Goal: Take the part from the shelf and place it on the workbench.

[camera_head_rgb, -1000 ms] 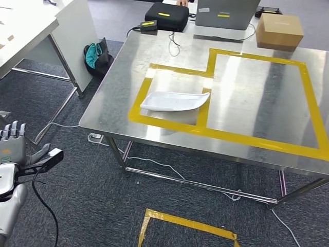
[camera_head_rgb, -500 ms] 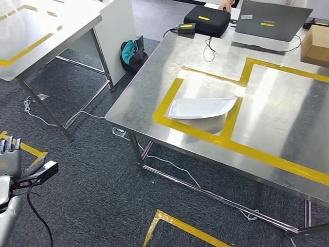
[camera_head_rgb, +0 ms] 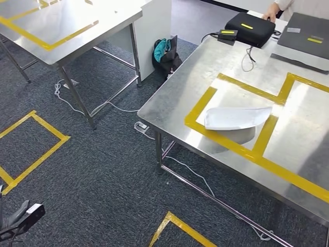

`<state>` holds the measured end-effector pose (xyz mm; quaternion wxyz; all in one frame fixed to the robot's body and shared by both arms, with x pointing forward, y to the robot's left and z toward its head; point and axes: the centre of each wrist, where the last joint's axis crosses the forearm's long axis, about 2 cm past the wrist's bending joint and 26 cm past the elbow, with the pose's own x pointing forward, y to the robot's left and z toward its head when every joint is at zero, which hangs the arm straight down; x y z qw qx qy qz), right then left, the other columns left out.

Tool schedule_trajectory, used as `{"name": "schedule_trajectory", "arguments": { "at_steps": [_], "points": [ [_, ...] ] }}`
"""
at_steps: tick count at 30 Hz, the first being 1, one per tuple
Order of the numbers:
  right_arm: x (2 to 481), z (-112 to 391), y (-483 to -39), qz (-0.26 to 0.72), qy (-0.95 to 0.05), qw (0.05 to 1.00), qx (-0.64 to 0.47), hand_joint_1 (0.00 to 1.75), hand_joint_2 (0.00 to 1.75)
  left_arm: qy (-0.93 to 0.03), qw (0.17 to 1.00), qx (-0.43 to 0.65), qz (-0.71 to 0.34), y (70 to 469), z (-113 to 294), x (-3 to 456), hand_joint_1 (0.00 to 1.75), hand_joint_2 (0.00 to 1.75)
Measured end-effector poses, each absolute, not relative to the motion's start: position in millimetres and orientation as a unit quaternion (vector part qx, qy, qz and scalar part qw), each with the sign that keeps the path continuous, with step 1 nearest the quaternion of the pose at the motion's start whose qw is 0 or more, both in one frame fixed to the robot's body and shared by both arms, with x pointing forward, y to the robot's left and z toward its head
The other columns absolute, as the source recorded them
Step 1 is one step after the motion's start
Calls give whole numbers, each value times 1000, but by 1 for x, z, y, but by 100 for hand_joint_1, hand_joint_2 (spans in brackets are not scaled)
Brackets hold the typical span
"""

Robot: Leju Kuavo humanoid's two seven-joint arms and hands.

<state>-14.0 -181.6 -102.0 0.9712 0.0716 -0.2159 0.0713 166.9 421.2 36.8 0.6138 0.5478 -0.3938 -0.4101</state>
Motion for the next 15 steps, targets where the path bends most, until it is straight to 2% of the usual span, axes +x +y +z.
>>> {"name": "schedule_trajectory", "arguments": {
  "at_steps": [9,15],
  "points": [
    [-14,-99,-170,74,-222,971,54,0,0,-407,667,497,-377,402,23,117,0,0],
    [-11,-97,-163,75,-228,970,45,0,0,-378,734,438,-355,384,8,78,0,0]
  ]
}}
